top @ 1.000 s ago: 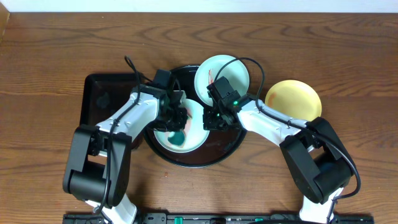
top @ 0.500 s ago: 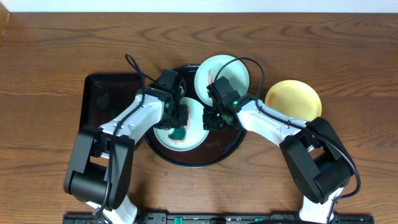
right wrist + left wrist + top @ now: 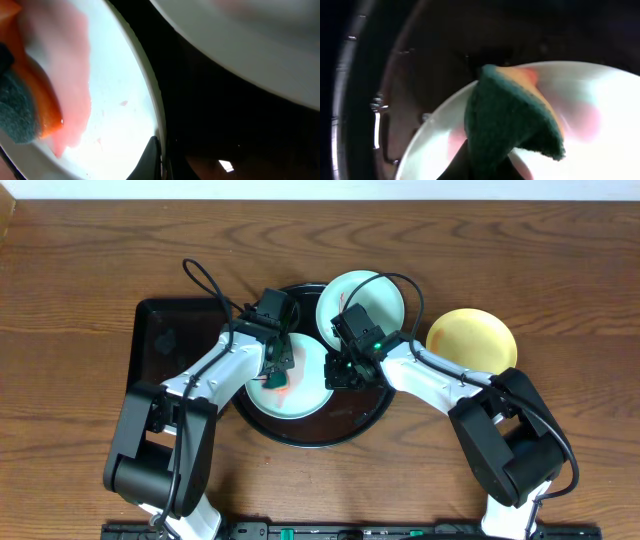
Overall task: Clean dirty plates on tray and stack at the side
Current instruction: 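Scrub the light-blue plate with the sponge in the left gripper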
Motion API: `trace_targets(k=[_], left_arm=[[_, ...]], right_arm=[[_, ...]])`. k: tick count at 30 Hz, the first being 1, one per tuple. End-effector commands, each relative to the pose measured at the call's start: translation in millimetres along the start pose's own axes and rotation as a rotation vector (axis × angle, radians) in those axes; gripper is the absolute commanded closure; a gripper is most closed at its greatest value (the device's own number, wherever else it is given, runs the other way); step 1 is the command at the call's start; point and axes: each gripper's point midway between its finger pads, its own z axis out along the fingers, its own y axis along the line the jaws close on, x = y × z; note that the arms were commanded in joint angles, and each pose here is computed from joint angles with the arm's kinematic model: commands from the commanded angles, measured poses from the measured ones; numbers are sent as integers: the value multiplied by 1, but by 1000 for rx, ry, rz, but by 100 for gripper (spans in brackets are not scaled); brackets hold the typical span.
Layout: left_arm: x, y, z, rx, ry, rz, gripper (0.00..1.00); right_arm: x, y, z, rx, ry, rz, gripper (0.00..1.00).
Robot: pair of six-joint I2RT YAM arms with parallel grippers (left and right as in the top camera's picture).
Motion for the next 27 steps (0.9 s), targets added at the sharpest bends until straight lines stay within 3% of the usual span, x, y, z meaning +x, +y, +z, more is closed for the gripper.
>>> trace_targets(k=[1,9,11,14,23,27], left_arm=[[-15,27,3,-112,-52,-2,93],[51,-75,-28,561,265,249,93],[54,-81,-33,611,278,258,93],[46,-76,-27,561,241,259,93],[-12,-30,0,200,-21,240,93],[-36,2,2,2,-123,127,92]], right_arm=[[14,-25,16,91,44,0,99],[14,-26,16,94,41,0,99],[14,-26,16,97,40,0,99],[14,-26,16,97,40,-1,99],[15,-27,16,99,42,0,99],[14,-26,15,98,42,0,99]])
